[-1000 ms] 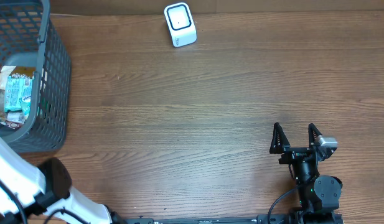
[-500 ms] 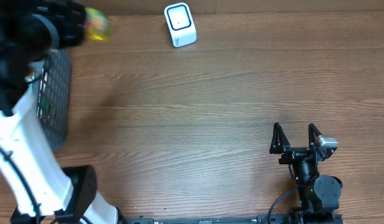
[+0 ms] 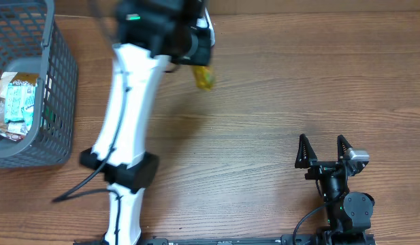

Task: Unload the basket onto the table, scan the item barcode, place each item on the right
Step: 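Carry the bottle with the left gripper toward the white scanner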

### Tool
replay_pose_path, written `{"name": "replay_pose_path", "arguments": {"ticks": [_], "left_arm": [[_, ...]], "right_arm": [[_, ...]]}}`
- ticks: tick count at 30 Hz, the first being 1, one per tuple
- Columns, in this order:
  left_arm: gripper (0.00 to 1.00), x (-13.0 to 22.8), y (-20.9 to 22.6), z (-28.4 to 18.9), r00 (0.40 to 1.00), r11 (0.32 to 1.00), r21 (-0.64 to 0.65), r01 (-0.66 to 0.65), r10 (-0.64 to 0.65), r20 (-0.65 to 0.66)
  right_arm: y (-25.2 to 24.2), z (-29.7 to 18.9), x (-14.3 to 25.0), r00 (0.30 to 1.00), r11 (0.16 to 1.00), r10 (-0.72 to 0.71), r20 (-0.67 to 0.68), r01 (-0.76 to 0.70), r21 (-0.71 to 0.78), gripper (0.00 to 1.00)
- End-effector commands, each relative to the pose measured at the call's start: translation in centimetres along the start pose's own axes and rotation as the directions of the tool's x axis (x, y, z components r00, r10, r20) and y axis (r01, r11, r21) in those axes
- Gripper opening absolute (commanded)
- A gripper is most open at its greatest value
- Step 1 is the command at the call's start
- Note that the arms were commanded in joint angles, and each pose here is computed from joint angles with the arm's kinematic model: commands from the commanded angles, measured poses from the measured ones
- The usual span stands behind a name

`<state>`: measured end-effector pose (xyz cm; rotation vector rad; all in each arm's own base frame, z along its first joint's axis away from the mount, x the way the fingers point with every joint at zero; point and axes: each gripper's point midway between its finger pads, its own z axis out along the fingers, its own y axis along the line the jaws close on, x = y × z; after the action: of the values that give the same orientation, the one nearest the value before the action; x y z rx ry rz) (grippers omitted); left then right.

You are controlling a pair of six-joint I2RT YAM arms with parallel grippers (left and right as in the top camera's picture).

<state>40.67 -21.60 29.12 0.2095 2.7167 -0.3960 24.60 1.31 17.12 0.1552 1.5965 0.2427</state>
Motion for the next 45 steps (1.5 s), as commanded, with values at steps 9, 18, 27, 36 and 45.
{"name": "replay_pose_path", "arguments": {"ticks": [9,18,27,36,45], "left_arm": [[0.36,3.3,-7.9,11.4,0.994,0.998,-0.064,-0.015,0.008,-0.110],[0.36,3.5,-13.4,14.2,0.999,0.997,-0.076,-0.030,0.031,0.018],[0.37,3.9,-14.8,14.7,0.996,0.992,-0.129,-0.009,0.020,0.082],[0.36,5.1,-14.8,16.7,0.998,0.991,-0.125,0.044,-0.039,0.040],[0.38,7.4,-14.9,19.9,0.998,0.994,-0.108,0.034,-0.040,-0.052]], "right_arm": [[-0.1,0.0,0.1,1.000,1.000,-0.004,0.004,0.004,0.000,1.00],[-0.1,0.0,0.1,1.000,1.000,-0.004,0.004,0.004,0.000,1.00],[-0.1,0.0,0.1,1.000,1.000,-0.004,0.004,0.004,0.000,1.00],[-0.1,0.0,0.1,1.000,1.000,-0.004,0.004,0.004,0.000,1.00],[-0.1,0.0,0.1,1.000,1.000,-0.004,0.004,0.004,0.000,1.00]]}}
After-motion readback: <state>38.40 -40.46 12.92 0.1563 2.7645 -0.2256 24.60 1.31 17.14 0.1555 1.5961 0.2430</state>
